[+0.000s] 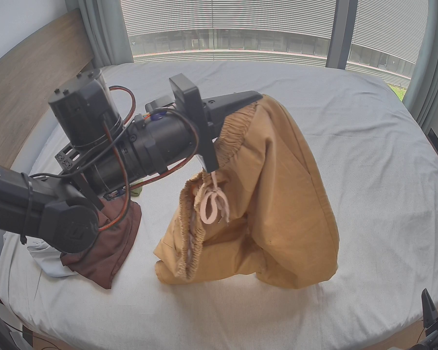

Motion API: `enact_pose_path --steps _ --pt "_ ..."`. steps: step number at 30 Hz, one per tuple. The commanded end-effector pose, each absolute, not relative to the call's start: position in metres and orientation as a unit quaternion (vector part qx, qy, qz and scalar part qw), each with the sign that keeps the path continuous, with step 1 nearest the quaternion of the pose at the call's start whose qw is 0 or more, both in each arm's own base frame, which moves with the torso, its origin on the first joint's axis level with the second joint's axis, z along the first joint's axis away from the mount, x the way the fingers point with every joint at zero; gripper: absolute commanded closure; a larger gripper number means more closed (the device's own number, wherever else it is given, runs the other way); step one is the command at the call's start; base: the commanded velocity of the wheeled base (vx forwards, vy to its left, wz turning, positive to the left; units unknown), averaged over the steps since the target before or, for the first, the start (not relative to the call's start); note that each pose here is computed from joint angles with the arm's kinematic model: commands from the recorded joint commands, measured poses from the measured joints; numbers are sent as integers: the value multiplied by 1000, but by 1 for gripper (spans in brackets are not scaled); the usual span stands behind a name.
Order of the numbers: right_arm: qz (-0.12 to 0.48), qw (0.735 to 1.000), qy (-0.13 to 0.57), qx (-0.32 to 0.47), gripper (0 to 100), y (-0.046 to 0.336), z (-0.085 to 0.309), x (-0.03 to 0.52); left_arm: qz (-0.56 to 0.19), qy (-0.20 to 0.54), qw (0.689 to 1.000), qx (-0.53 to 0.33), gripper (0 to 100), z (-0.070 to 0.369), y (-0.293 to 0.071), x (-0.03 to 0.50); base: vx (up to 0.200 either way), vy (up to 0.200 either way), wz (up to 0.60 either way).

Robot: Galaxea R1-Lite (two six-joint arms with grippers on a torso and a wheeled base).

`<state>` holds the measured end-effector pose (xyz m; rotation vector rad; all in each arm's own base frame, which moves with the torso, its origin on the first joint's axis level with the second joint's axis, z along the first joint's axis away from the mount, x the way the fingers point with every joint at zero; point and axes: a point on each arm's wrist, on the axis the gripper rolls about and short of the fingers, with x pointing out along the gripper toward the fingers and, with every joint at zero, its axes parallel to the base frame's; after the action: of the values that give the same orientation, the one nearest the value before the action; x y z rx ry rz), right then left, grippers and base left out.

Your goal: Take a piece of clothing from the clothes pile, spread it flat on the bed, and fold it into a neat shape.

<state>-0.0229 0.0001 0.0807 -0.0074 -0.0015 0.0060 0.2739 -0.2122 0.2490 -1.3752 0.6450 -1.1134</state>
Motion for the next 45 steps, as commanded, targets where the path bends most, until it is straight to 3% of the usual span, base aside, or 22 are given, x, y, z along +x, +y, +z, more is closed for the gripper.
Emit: enact_pose_path --steps 1,27,39,45 --pt "3 1000 5 -4 0 0 76 -22 -483 289 581 -588 100 245 -230 273 0 0 0" --pt "3 1000 5 -4 0 0 76 -22 -511 288 556 -589 100 256 -283 265 0 0 0" --pt "3 1000 5 -4 0 0 76 -22 -517 290 515 -619 100 272 -306 262 0 0 0" --pt "3 1000 5 -4 0 0 76 -22 -479 283 540 -632 100 252 -300 284 0 0 0"
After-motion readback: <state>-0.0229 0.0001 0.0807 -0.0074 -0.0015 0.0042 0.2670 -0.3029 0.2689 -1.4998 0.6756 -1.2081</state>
